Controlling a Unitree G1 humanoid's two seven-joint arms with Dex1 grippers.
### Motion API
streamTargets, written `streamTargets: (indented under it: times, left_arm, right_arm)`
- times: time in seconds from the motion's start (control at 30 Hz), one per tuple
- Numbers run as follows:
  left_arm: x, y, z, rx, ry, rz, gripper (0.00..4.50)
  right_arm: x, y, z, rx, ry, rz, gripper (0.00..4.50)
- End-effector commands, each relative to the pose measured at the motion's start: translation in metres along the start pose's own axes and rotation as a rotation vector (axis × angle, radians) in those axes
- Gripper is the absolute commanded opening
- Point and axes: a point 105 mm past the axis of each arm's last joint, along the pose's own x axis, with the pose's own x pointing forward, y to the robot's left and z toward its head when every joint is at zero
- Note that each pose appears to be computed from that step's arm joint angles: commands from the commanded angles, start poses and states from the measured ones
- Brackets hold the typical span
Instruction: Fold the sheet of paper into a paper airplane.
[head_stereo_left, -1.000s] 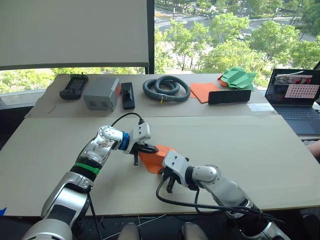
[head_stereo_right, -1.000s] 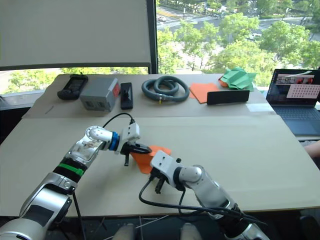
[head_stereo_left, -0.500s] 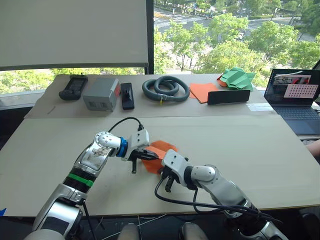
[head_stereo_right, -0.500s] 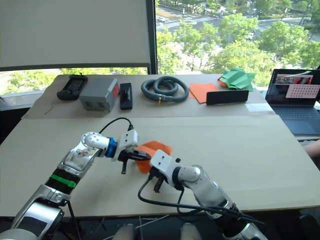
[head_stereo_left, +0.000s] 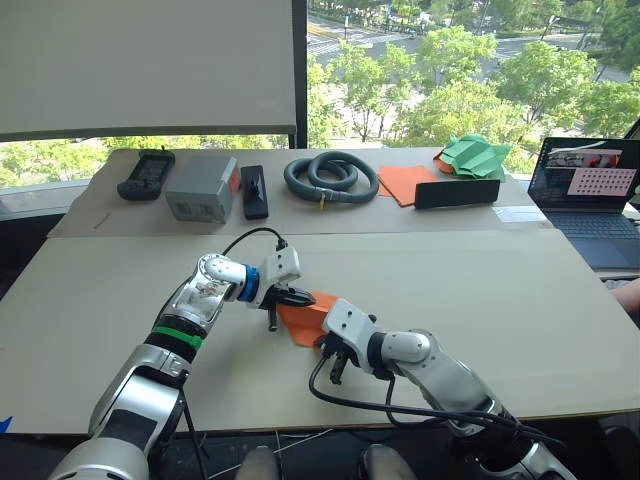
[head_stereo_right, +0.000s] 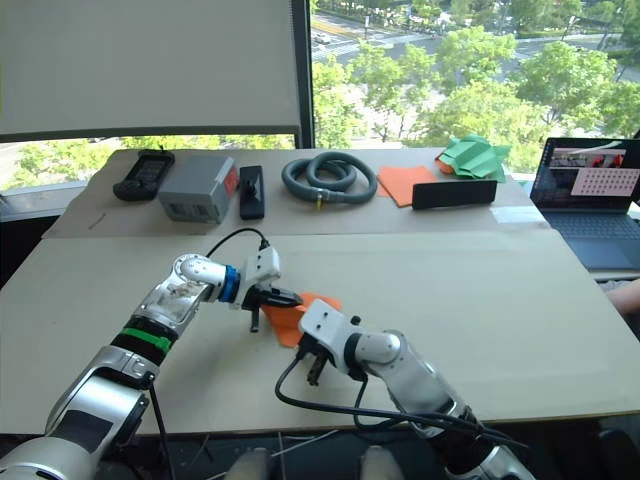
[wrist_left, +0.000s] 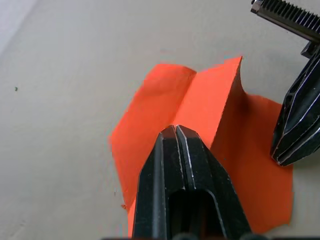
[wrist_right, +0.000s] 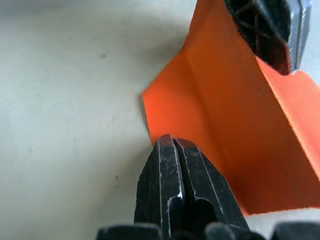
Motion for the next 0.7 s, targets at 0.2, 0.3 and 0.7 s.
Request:
streamTargets:
  times: [0.2,0.3,0.7]
  left_arm:
    - [-0.008,-0.019,0.008,0.084,0.0,-0.081,0.0]
    - [-0.01,-0.026,0.005,0.078,0.007,-0.089,0.0]
    - [-0.006,-0.039,-0.004,0.043,0.021,-0.077,0.0]
  right_arm:
    - [0.003,0.001,-0.034,0.058,0.134,-0.018,0.01]
    - [0.003,0.0,-0.034,0.058,0.133,-0.022,0.01]
    - [-0.026,-0.004,0.006,0.061,0.008,-0.031,0.01]
